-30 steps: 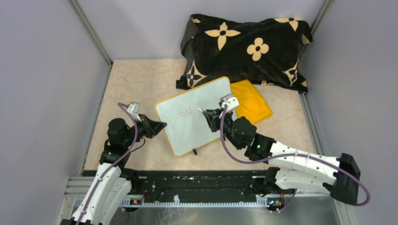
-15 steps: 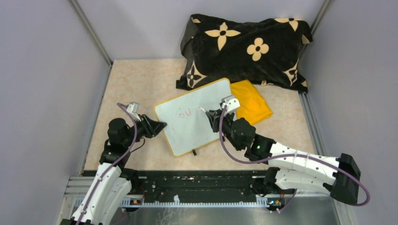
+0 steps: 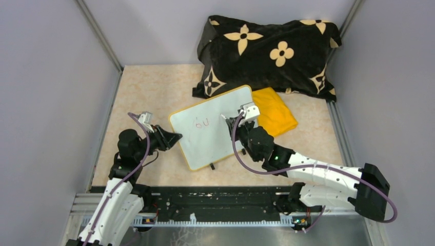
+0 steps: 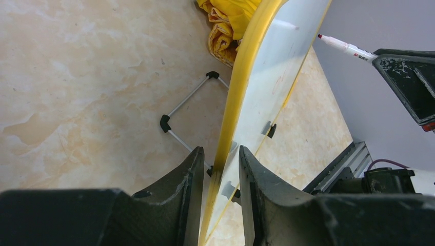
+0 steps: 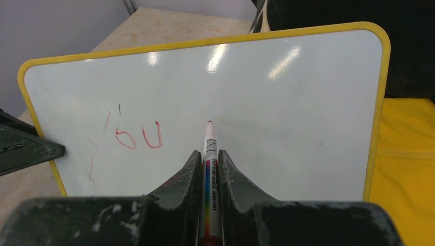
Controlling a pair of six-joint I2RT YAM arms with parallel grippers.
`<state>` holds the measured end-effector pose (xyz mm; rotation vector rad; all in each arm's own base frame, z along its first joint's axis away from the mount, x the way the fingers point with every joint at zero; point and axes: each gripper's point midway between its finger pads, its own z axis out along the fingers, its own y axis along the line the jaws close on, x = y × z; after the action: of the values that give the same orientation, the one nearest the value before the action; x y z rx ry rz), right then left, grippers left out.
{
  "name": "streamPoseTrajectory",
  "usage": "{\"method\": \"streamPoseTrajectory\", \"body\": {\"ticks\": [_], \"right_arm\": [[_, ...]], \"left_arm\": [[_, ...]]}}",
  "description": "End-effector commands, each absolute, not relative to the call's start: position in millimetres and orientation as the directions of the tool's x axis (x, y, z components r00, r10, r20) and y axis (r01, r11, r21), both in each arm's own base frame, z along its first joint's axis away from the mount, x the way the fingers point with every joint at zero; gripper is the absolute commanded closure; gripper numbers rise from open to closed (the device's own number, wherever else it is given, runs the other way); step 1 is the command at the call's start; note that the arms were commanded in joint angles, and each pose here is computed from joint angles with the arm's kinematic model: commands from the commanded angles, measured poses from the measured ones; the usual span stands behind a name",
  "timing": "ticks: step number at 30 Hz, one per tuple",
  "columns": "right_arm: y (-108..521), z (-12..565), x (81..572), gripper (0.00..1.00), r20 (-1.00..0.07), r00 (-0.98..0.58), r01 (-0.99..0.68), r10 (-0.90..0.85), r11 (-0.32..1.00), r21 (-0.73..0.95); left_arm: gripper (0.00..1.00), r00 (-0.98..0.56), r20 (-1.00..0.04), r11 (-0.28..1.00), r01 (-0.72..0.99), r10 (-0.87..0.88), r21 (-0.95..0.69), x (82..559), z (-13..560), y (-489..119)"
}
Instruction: Write a sentence on the whiteboard
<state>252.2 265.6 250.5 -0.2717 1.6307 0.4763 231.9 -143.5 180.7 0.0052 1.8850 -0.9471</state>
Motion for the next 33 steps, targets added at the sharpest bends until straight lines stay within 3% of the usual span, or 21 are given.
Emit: {"method": "streamPoseTrajectory", "body": {"ticks": [1,14,33], "right_arm": [[267.4,281.7,262.7,1.00,-0.980,-0.063,-0.422,0.189,0.885,0.198],[266.0,288.2,271.3,1.00,-0.978,-0.029,-0.382,0.207,0.902,0.202],[291.0,269.4,266.9,1.00,-0.985,-0.096,-0.466,0.147,0.867,0.174]], "left_arm": [[0.64,-0.490,-0.781,0.696,0.400,-0.388,-0.597,234.3,186.5,-142.4],[0.65,-0.486,-0.782,0.694,0.403,-0.390,-0.596,233.9,187.1,-142.5],[0.66,-0.488,-0.782,0.692,0.406,-0.388,-0.597,233.6,186.7,-143.2]]}}
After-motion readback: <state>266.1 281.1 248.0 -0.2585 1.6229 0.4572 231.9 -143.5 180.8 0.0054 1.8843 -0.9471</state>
